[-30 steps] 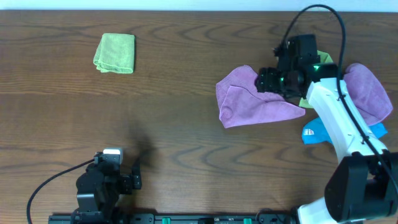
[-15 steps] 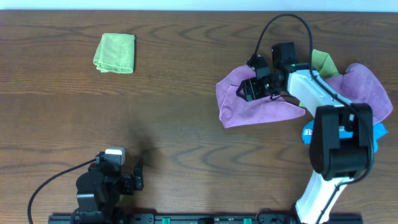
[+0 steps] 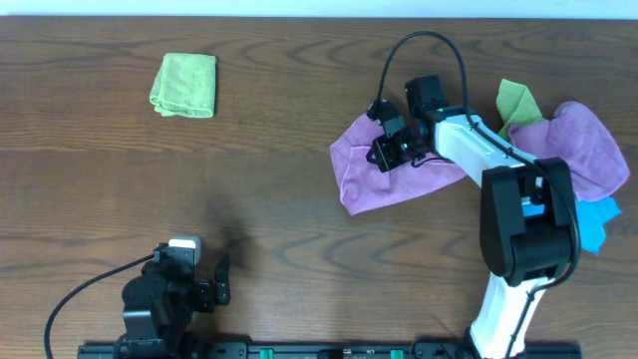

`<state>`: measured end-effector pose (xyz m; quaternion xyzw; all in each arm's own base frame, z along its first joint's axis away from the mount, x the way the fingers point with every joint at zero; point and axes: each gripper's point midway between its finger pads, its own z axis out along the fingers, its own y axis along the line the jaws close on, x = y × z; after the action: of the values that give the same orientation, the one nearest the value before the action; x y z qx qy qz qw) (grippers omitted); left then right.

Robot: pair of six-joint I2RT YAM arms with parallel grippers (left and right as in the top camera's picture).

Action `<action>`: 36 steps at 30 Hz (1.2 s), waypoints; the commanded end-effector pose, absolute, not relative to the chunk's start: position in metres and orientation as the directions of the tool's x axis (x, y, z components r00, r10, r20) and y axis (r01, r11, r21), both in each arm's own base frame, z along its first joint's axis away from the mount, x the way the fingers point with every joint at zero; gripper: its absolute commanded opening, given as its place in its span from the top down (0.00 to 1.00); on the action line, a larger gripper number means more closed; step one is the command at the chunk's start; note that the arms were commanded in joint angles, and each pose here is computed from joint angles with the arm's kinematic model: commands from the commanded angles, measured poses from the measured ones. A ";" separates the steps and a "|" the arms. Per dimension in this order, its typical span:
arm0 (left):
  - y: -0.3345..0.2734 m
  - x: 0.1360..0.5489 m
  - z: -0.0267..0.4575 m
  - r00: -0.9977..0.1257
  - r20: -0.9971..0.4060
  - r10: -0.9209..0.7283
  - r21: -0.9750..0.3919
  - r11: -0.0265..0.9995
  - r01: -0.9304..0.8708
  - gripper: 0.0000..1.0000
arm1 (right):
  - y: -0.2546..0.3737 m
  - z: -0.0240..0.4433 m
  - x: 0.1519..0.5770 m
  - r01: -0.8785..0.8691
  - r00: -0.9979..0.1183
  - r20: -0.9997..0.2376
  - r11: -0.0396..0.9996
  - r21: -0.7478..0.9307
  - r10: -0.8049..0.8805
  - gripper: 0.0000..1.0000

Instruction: Fold the cloth

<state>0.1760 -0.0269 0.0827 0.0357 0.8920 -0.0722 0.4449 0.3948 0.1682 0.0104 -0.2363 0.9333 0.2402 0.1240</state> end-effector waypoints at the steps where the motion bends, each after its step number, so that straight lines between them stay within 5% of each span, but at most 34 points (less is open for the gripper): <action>1: -0.028 0.176 0.080 -0.603 -0.797 0.007 -0.096 0.986 0.139 0.05 | 0.177 0.041 0.396 -0.534 -0.832 -0.401 0.752 0.387 -0.384 0.99; 8: -0.028 0.176 0.080 -0.602 -0.798 0.008 -0.095 0.986 0.138 0.05 | 0.178 0.127 0.383 -0.588 -0.765 -0.523 0.738 0.331 -0.375 0.93; 15: -0.028 0.176 0.080 -0.602 -0.798 0.008 -0.095 0.986 0.138 0.05 | 0.187 0.137 0.329 -0.590 -0.798 -0.409 0.713 0.378 -0.443 0.97; 21: -0.028 0.176 0.080 -0.603 -0.798 0.008 -0.095 0.986 0.138 0.05 | 0.186 0.126 0.274 -0.580 -0.811 -0.223 0.694 0.428 -0.540 0.68; 27: -0.028 0.176 0.080 -0.603 -0.798 0.008 -0.095 0.986 0.138 0.05 | 0.168 0.119 0.254 -0.556 -0.818 -0.102 0.736 0.386 -0.565 0.63; 30: -0.028 0.176 0.080 -0.603 -0.798 0.008 -0.095 0.986 0.138 0.05 | 0.170 0.119 0.256 -0.577 -0.806 -0.121 0.722 0.381 -0.580 0.67; 32: -0.028 0.176 0.080 -0.603 -0.798 0.008 -0.095 0.986 0.138 0.05 | 0.169 0.119 0.255 -0.582 -0.802 -0.119 0.720 0.378 -0.586 0.97; 36: -0.028 0.176 0.080 -0.603 -0.798 0.008 -0.095 0.986 0.138 0.05 | 0.148 0.115 0.234 -0.551 -0.806 0.016 0.760 0.343 -0.592 0.99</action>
<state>0.1761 -0.0269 0.0828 0.0357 0.8918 -0.0722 0.4452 0.2404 0.1587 0.1154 -0.2975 0.9336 0.1940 -0.0469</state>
